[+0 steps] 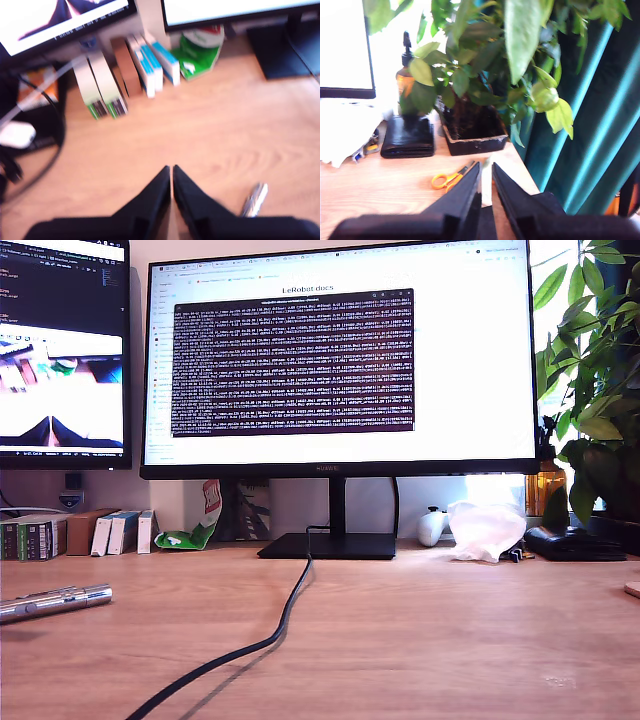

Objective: Pick the metallic laser pointer with your right arm, pass it to your left arm, then place it down to the left side of the table

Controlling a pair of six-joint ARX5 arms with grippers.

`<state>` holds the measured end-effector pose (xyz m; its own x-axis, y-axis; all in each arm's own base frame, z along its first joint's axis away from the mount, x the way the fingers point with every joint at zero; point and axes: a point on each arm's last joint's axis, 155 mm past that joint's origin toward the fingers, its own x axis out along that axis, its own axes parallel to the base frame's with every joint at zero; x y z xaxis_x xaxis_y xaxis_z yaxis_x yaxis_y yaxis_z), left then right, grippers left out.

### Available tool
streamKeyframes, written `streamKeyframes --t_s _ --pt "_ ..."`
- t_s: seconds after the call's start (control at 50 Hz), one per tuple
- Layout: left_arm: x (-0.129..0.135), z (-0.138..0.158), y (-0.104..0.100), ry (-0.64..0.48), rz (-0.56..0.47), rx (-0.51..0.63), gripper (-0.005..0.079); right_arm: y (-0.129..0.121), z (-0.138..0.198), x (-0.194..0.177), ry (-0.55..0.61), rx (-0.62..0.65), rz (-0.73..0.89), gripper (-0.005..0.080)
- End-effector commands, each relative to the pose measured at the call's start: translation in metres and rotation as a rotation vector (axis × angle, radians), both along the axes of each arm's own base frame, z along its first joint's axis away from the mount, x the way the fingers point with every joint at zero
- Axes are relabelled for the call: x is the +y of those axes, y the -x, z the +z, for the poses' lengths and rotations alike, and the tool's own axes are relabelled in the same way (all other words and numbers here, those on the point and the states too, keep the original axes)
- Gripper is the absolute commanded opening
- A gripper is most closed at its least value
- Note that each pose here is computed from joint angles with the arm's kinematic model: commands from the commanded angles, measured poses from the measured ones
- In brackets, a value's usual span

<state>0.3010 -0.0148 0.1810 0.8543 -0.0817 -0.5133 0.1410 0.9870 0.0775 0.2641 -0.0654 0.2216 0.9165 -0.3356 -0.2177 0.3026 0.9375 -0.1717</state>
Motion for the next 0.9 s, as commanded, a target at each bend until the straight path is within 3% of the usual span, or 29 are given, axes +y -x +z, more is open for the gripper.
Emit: streamKeyframes --t_s 0.0,0.16,0.32,0.42,0.58,0.76,0.88 --pt "0.004 0.016 0.003 -0.011 0.023 -0.059 -0.0013 0.001 -0.002 -0.001 0.002 0.006 -0.004 0.0059" --pt "0.016 0.024 0.01 -0.03 0.085 -0.088 -0.0013 0.001 -0.002 -0.001 -0.028 -0.004 -0.012 0.0059" --pt "0.015 0.021 0.019 0.077 0.14 -0.062 -0.0013 0.001 0.012 -0.007 -0.025 -0.059 -0.045 0.0059" --pt "0.01 0.022 0.024 0.156 0.161 -0.058 -0.0013 0.001 0.013 -0.008 -0.164 -0.116 -0.08 0.0059" --pt "0.0 0.04 0.029 0.217 0.133 -0.123 -0.0013 0.001 0.012 -0.008 -0.254 -0.148 -0.099 0.0059" --pt "-0.001 0.051 0.033 0.194 0.115 -0.168 -0.0013 0.004 0.009 -0.014 -0.138 -0.096 -0.113 0.0059" --pt "0.007 0.051 0.037 0.171 0.15 -0.191 -0.0013 0.004 0.005 -0.011 -0.12 -0.071 -0.093 0.0059"
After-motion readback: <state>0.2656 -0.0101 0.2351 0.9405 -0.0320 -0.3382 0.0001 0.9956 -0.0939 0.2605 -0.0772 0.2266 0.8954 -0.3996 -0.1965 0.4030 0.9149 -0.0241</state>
